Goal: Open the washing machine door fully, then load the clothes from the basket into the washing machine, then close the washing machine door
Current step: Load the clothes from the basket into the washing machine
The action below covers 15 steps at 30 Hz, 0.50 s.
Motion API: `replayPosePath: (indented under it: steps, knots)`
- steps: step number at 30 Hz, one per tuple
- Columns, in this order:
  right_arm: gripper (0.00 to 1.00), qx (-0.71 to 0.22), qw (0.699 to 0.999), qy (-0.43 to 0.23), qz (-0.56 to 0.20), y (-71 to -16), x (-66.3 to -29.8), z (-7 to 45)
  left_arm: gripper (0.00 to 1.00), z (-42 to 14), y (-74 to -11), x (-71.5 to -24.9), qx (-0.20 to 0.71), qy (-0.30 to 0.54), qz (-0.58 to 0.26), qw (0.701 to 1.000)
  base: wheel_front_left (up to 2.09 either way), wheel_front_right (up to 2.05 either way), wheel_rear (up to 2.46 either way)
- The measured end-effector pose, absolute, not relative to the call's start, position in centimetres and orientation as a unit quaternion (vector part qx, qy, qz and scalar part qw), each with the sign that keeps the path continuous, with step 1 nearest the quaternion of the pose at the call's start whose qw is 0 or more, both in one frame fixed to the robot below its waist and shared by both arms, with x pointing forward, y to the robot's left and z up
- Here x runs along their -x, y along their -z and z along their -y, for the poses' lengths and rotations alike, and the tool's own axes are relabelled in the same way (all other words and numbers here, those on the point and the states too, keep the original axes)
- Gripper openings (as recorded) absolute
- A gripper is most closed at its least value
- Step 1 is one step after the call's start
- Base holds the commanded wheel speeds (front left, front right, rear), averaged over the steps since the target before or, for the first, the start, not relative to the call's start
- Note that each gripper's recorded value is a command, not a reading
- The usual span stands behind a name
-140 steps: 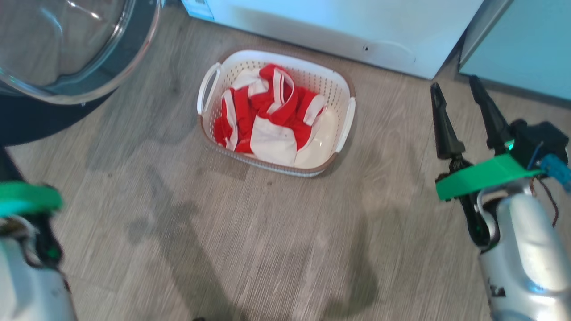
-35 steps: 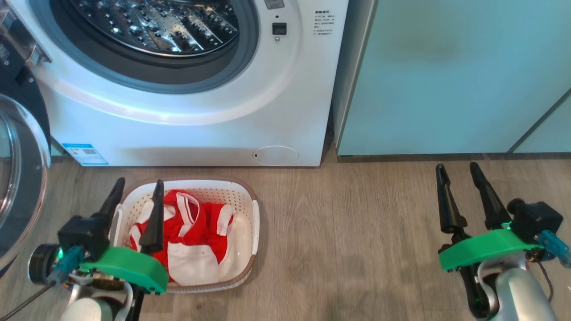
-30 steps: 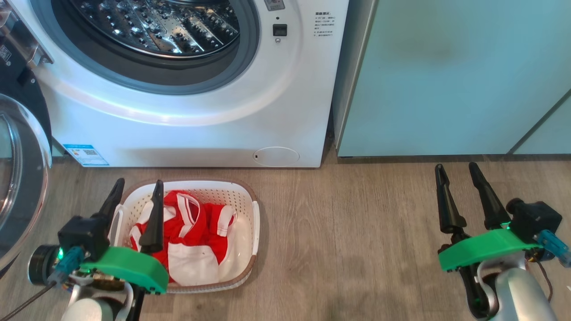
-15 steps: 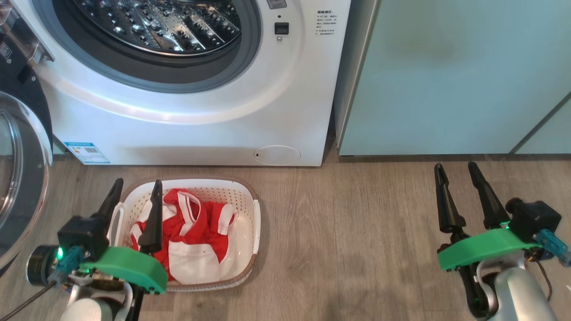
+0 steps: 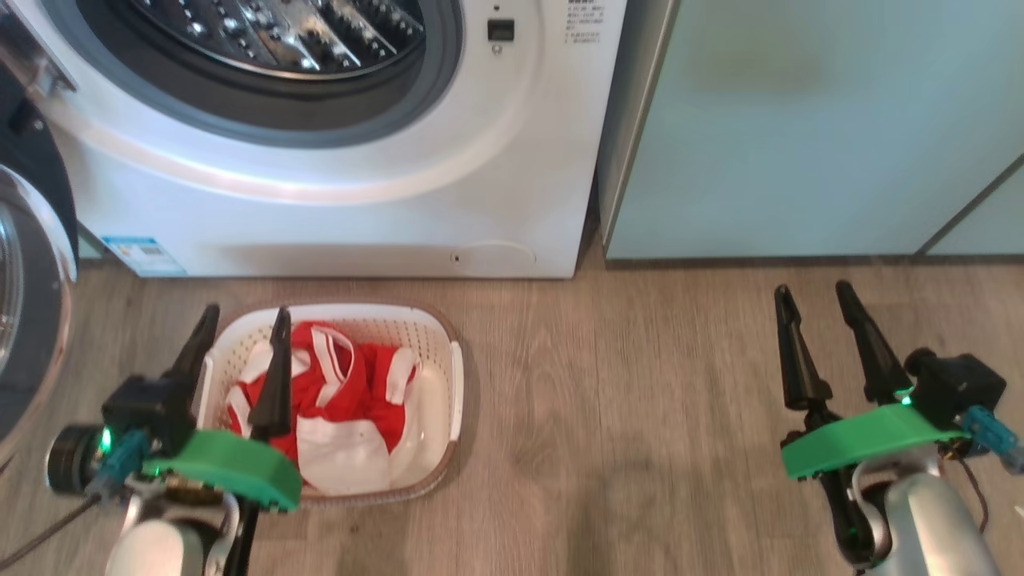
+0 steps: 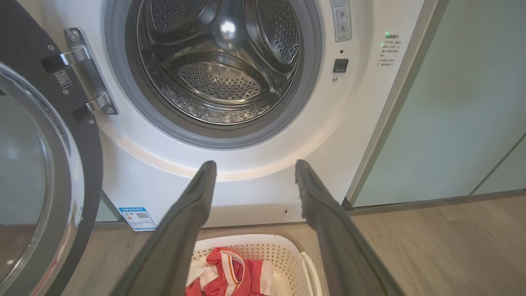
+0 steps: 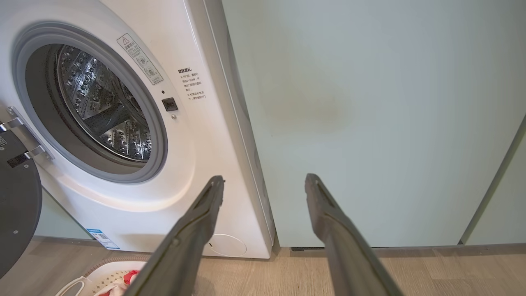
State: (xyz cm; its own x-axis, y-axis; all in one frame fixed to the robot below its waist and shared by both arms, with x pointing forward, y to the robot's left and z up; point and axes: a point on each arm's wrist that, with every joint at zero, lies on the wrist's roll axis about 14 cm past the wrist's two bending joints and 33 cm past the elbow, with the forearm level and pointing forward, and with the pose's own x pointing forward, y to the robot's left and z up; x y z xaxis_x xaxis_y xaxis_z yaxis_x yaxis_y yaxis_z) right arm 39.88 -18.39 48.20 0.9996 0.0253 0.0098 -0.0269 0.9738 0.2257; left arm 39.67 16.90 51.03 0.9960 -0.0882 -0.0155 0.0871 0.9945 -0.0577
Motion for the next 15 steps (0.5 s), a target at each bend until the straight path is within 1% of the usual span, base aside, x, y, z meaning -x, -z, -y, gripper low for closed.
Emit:
replayPosePath:
  steps: [4,7,10,11,15]
  knots:
    - [1.0,-0.113,0.993,-0.021,0.008,-48.3,-41.4,18.0,1.0,-16.1,-50.5,-42.0,0.032,0.054,-0.008,0.998,0.0,0.0,0.0]
    - [1.0,-0.112,0.993,-0.032,0.017,-48.7,-43.4,17.3,1.0,-15.9,-48.3,-44.5,0.038,0.058,-0.035,0.997,0.0,0.0,0.0]
    - [1.0,-0.11,0.993,-0.045,0.016,-48.2,-45.3,16.5,1.0,-15.5,-45.0,-47.0,0.054,0.065,-0.077,0.993,0.0,0.0,0.0]
    - [1.0,-0.109,0.993,-0.05,0.009,-47.3,-46.3,16.2,1.0,-15.4,-42.2,-48.4,0.058,0.065,-0.113,0.99,0.0,0.0,0.0]
    - [1.0,-0.109,0.993,-0.052,-0.011,-45.0,-47.9,15.9,1.0,-14.8,-36.3,-50.0,0.063,0.071,-0.192,0.977,0.0,0.0,0.0]
